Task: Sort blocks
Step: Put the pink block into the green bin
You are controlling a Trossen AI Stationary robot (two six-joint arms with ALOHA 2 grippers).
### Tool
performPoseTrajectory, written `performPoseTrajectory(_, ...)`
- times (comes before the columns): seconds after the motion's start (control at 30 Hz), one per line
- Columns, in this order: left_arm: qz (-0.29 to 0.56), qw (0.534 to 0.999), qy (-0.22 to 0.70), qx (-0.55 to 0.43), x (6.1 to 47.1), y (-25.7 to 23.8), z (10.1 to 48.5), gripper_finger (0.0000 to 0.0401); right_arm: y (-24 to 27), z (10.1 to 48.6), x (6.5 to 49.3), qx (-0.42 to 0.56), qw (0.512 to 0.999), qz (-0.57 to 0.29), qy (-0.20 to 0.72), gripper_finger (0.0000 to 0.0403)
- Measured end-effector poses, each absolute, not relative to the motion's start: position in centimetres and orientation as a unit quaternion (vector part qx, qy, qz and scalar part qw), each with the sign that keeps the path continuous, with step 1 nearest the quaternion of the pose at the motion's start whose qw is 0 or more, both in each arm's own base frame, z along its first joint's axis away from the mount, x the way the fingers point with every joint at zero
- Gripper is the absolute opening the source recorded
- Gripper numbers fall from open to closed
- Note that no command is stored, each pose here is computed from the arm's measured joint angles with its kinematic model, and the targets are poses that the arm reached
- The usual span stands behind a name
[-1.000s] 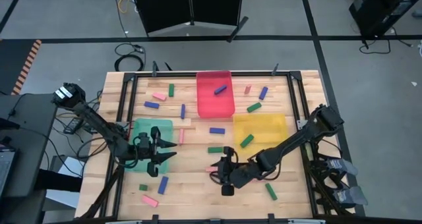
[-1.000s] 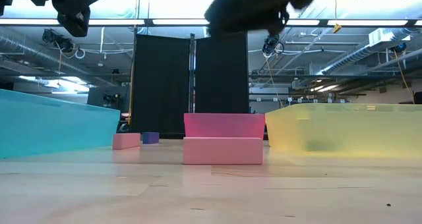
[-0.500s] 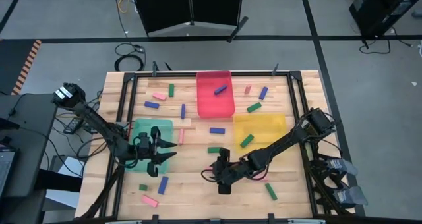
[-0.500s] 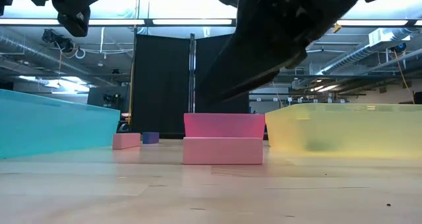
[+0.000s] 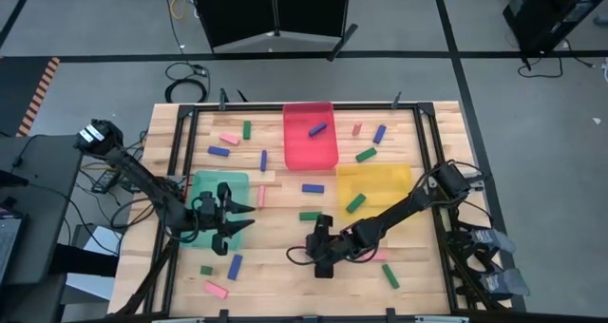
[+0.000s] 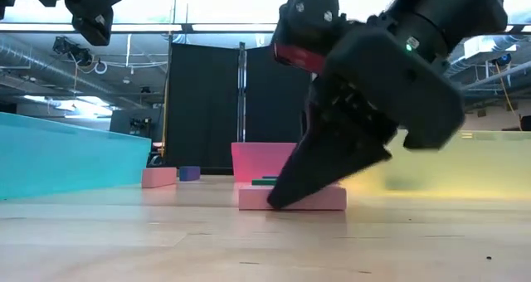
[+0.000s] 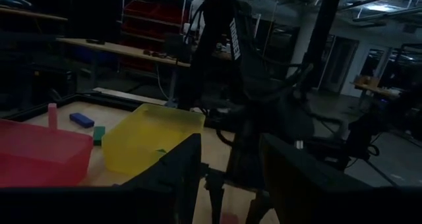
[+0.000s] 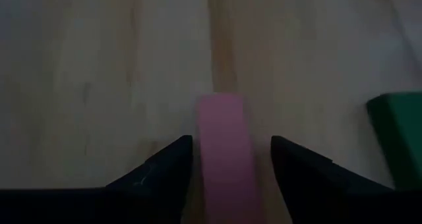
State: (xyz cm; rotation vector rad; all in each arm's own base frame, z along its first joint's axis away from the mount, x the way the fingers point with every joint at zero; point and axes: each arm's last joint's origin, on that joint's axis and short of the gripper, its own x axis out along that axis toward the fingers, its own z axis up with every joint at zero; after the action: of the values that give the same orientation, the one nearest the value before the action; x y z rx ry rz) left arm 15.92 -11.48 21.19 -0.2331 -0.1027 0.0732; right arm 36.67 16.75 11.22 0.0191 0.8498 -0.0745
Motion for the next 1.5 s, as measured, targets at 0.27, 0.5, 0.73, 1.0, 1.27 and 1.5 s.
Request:
performPoseTrajectory(0.27, 0.036, 0.991, -0.051, -0.116, 15.9, -11.5, 21.2, 0.0163, 16.8, 10.4, 36.7, 0.014, 0.904, -0.028, 0.426, 0.0163)
performPoseTrajectory(0.5, 0.036, 0.991, -0.051, -0.116, 15.9, -11.5, 21.2, 0.0163, 16.8, 10.0, 36.7, 0.01, 0.901, -0.029, 0.432, 0.012)
performPoseTrajectory(0.73, 0.036, 0.991, -0.051, -0.117, 15.9, -11.5, 21.2, 0.0163, 16.7, 10.0, 36.8, 0.009, 0.905, -0.038, 0.423, 0.012)
performPoseTrajectory(1.0, 0.034, 0.985, -0.084, -0.145, 15.8, -11.4, 22.0, 0.0163, 16.2, 11.7, 38.4, -0.007, 0.943, -0.025, 0.332, 0.012)
performPoseTrajectory(1.27, 0.007, 0.981, -0.119, -0.15, 15.4, -11.6, 22.9, 0.0163, 13.6, 15.6, 41.7, 0.023, 0.986, -0.035, 0.164, 0.012)
performPoseTrajectory(1.5, -0.013, 0.977, -0.165, -0.135, 14.7, -11.8, 24.0, 0.0163, 11.5, 19.5, 44.5, -0.008, 0.994, -0.042, 0.105, 0.012)
